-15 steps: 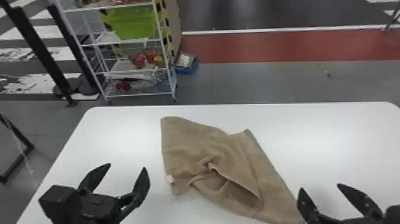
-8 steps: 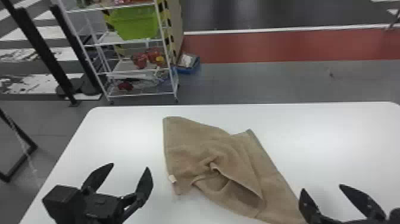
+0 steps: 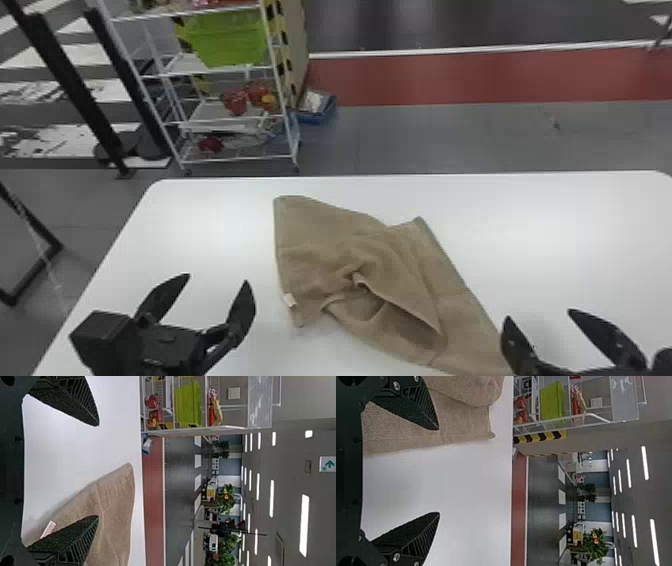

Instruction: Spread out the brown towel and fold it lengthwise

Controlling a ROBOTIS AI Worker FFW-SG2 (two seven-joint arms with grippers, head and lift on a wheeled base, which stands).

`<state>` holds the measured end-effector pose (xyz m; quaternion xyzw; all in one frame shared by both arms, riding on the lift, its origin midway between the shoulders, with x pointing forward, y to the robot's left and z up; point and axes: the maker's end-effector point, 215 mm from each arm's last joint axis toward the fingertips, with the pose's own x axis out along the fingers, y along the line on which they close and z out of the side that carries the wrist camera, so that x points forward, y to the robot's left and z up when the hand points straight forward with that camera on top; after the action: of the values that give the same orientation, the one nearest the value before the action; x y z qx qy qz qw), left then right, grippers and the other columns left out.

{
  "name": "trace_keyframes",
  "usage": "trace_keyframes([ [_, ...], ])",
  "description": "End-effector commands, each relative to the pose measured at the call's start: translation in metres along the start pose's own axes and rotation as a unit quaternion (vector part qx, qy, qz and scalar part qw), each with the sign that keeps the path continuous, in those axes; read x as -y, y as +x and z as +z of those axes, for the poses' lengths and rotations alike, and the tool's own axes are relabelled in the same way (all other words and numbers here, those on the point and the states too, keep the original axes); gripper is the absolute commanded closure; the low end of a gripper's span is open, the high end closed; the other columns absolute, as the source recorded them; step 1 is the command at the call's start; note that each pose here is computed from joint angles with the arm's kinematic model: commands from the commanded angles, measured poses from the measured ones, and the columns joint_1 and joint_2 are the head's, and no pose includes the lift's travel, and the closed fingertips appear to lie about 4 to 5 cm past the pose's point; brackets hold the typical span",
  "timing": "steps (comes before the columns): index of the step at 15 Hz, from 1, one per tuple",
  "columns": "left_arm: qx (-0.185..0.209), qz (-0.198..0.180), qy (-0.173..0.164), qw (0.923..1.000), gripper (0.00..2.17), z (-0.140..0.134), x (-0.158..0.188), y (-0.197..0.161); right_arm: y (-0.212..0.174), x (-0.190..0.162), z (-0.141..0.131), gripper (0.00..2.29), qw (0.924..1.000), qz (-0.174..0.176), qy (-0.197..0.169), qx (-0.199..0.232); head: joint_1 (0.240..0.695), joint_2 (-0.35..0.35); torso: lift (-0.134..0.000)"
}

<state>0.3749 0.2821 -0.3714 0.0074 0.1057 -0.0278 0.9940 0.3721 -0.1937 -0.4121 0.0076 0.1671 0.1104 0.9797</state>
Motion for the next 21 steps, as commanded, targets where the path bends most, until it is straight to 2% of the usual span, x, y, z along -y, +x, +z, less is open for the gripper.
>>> trace_keyframes([
  [1,0.001,0.002,0.0,1.0,0.05,0.001,-0.001,-0.001,0.003,-0.001,0.0,0.12,0.9999,0.003,-0.008,-0.006,0.695,0.135,-0.122],
  [3,0.001,0.002,0.0,1.0,0.05,0.001,-0.001,0.0,0.003,-0.019,0.011,0.11,0.9987,0.038,-0.035,-0.003,0.695,0.14,-0.122],
  [4,0.001,0.003,0.0,1.0,0.05,0.001,-0.001,0.0,0.003,-0.032,0.017,0.13,0.9967,0.066,-0.047,0.0,0.695,0.148,-0.122],
  [6,0.002,0.004,0.0,1.0,0.05,0.002,-0.003,-0.001,-0.004,-0.05,0.024,0.13,0.9876,0.127,-0.093,-0.008,0.695,0.189,-0.122],
  [7,0.002,0.005,-0.001,1.0,0.05,0.001,-0.004,-0.001,-0.008,-0.048,0.03,0.14,0.9831,0.146,-0.111,-0.009,0.695,0.206,-0.122],
  [9,0.004,0.008,-0.001,1.0,0.05,0.003,-0.008,-0.002,-0.018,-0.039,0.036,0.14,0.965,0.199,-0.167,-0.033,0.695,0.229,-0.122],
  [11,0.004,0.008,-0.002,1.0,0.05,0.003,-0.008,-0.002,-0.031,-0.026,0.047,0.15,0.9481,0.244,-0.201,-0.034,0.695,0.231,-0.122],
  [13,0.003,0.008,-0.002,1.0,0.05,0.003,-0.008,-0.002,-0.04,-0.006,0.052,0.15,0.9266,0.256,-0.272,-0.042,0.695,0.217,-0.122],
  [14,0.003,0.008,-0.002,1.0,0.05,0.003,-0.008,-0.002,-0.045,-0.001,0.046,0.16,0.9079,0.272,-0.314,-0.054,0.695,0.184,-0.122],
  [17,0.001,0.006,-0.002,1.0,0.05,0.003,-0.006,-0.002,-0.057,0.006,0.017,0.19,0.8503,0.311,-0.412,-0.103,0.695,0.149,-0.122],
  [19,0.001,0.008,-0.002,1.0,0.05,0.002,-0.007,-0.003,-0.056,0.01,-0.016,0.2,0.818,0.327,-0.449,-0.15,0.695,0.133,-0.122],
  [20,0.001,0.008,-0.002,1.0,0.05,0.002,-0.007,-0.003,-0.054,0.013,-0.031,0.21,0.8039,0.331,-0.464,-0.171,0.695,0.13,-0.122],
  [21,0.001,0.006,-0.002,1.0,0.05,0.002,-0.005,-0.003,-0.051,0.014,-0.038,0.21,0.7939,0.329,-0.477,-0.184,0.695,0.126,-0.122],
])
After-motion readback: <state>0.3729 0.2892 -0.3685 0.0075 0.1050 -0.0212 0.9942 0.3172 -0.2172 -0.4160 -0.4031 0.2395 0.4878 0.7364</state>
